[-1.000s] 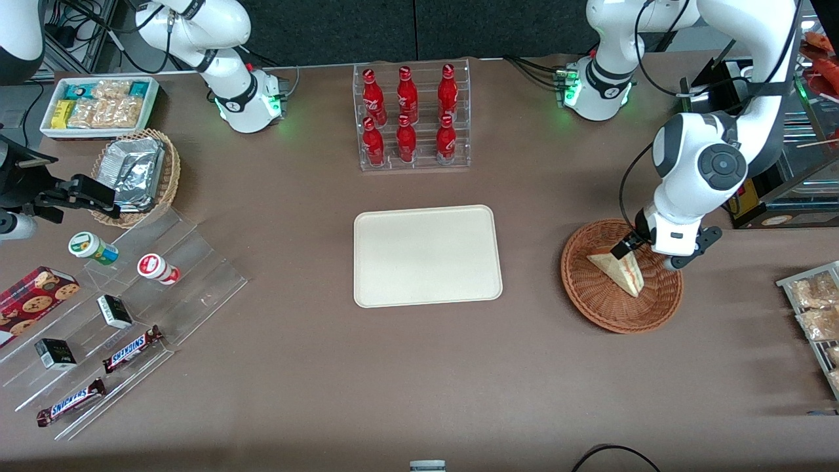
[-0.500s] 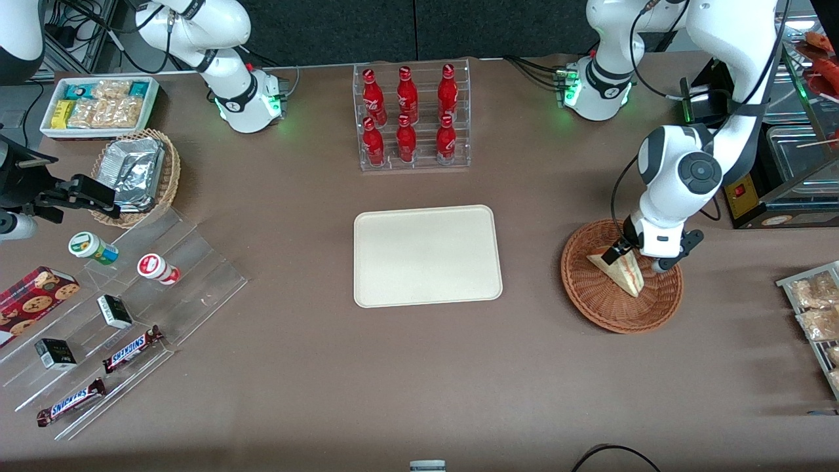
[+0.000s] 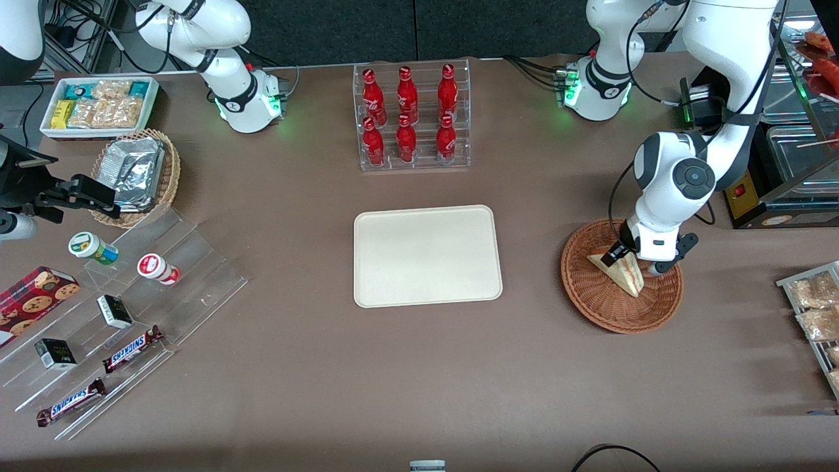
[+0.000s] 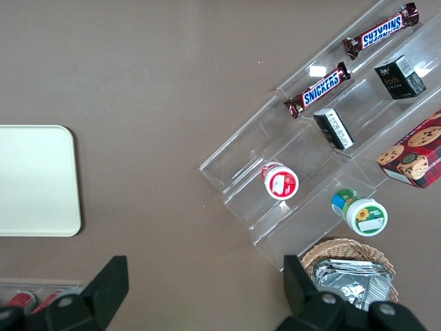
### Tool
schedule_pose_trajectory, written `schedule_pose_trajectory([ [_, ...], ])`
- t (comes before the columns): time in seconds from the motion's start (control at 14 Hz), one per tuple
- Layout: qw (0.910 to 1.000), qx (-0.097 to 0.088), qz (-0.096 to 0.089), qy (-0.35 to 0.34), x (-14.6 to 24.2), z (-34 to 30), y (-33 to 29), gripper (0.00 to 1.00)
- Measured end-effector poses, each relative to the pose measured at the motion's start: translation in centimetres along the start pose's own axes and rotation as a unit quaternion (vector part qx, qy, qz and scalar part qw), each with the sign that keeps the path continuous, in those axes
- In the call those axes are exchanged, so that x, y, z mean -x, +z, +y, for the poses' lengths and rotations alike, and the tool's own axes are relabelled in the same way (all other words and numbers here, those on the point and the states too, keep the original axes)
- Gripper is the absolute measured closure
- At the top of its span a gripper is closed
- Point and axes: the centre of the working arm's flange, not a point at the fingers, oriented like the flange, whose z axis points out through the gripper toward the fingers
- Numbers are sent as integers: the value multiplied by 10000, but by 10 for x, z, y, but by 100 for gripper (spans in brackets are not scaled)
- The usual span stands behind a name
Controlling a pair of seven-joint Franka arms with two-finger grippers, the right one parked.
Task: Place sandwich from basket to tray
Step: 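Close the left gripper on the wrapped sandwich and lift it, then carry the sandwich with the left gripper over the cream tray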
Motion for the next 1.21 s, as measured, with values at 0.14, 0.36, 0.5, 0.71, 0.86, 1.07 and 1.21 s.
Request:
schedule_pose_trajectory([
  [0.14, 10000, 18, 20, 1, -2, 2, -3, 59],
  [0.36, 9997, -206, -157, 50, -9, 15, -21, 71],
  [0.5, 9974, -568, -291, 341, -9, 43, -57, 81],
  [0.71, 9908, -973, -310, 893, 19, 96, -116, 84],
  [0.86, 9868, -1008, -280, 1234, 51, 127, -137, 84],
  [1.07, 9808, -860, -187, 1741, 104, 166, -154, 84],
  [1.21, 9765, -690, -299, 2019, 145, 194, -158, 84],
])
